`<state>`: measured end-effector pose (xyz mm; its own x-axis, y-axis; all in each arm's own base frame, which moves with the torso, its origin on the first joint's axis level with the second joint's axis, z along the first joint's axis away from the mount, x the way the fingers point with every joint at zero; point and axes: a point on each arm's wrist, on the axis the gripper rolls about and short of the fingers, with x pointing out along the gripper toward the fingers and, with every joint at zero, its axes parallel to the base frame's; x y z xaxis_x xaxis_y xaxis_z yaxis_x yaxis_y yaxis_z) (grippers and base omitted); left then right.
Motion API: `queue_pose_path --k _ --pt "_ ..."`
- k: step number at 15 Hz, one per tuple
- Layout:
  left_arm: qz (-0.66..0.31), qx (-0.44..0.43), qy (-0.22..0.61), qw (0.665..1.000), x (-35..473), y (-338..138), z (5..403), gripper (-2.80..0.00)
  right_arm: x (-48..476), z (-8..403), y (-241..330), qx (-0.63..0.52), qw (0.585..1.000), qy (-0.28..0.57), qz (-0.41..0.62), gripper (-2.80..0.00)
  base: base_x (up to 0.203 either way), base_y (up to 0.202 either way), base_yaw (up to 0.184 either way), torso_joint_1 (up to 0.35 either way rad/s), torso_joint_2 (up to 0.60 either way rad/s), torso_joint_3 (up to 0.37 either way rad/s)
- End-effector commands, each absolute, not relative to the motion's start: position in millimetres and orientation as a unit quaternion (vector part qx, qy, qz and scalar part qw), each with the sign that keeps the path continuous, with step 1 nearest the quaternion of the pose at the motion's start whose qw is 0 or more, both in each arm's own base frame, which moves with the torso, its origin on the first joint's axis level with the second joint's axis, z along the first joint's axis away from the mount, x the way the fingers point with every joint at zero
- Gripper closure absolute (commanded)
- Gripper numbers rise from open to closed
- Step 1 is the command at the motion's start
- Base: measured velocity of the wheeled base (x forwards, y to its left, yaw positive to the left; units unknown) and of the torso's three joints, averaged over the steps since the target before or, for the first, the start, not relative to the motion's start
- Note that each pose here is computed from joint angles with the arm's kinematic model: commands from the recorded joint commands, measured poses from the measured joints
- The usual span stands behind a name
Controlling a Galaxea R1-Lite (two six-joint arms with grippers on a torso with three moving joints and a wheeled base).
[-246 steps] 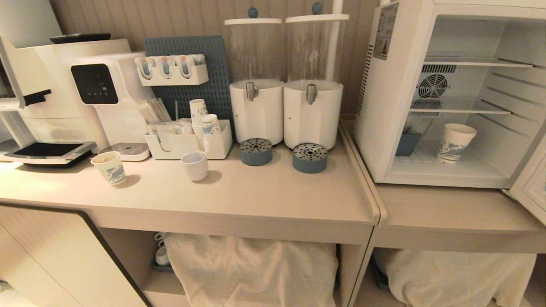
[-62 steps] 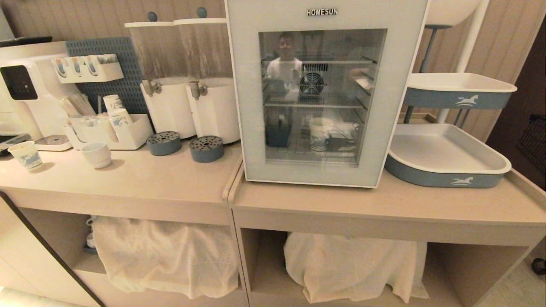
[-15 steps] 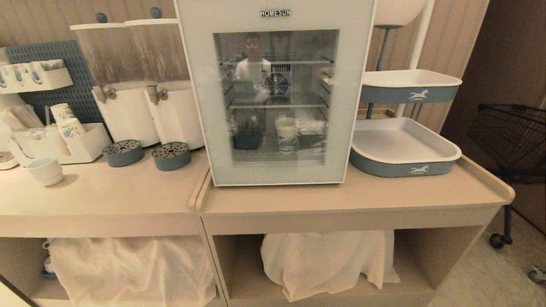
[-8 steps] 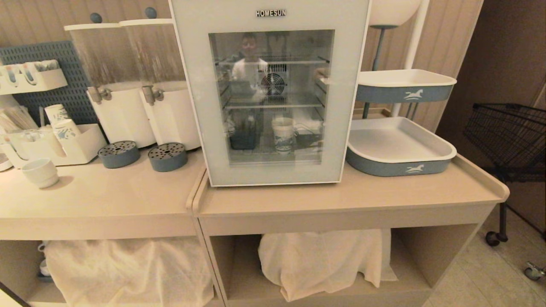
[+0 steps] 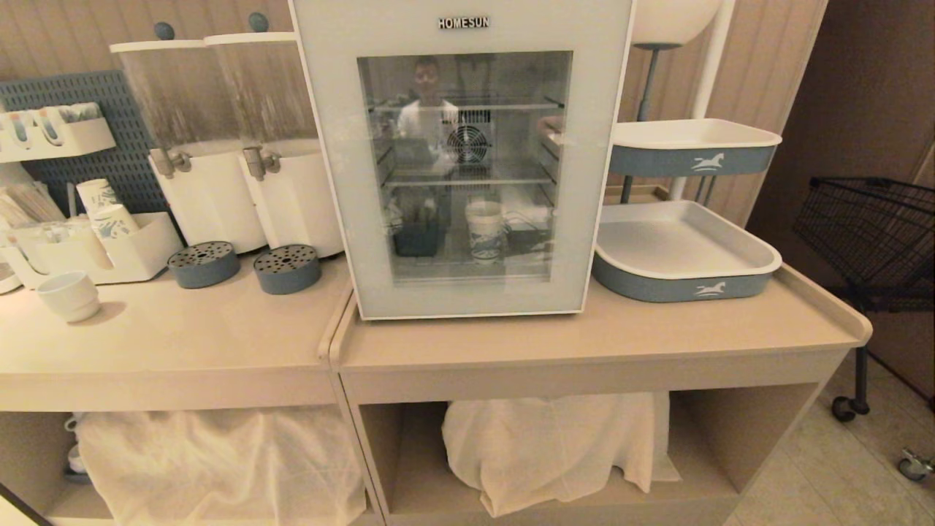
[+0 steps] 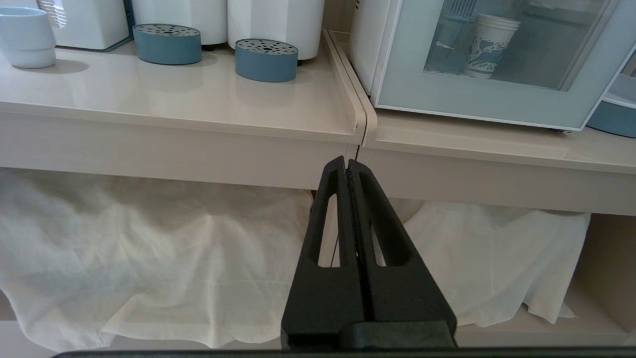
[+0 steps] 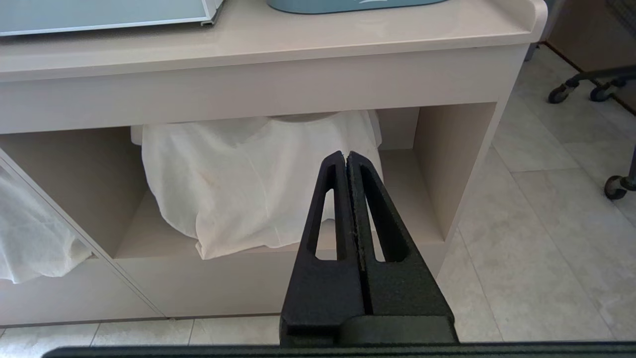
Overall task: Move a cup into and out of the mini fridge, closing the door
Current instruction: Open the freezer door
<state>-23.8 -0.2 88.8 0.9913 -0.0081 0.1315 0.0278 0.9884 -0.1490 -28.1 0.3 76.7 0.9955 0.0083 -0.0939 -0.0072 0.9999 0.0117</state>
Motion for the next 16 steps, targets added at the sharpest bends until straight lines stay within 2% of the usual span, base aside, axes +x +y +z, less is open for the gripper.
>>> queue_pose_path --k 1,8,14,16 --pt "-0.008 -0.076 -0.048 0.996 -20.7 -0.1 77.7 0.0 -28.0 76.6 0.3 0.006 0.999 0.048 0.004 0.0 0.0 0.0 0.0 0.0 0.0 0.0" --pt "-0.008 -0.076 -0.048 0.996 -20.7 -0.1 77.7 0.0 -28.0 76.6 0.3 0.006 0.999 0.048 0.004 0.0 0.001 0.007 -0.002 0.0 0.0 0.001" --pt "-0.008 -0.076 -0.048 0.996 -20.7 -0.1 77.7 0.0 -28.0 76.6 0.3 0.006 0.999 0.048 0.004 0.0 0.001 0.165 -0.002 0.002 0.0 0.001" --pt "-0.007 -0.076 -0.048 0.996 -20.7 -0.2 77.7 0.0 -28.0 76.6 0.3 0.006 0.999 0.048 0.004 0.0 0.0 0.049 0.0 0.001 0.0 0.003"
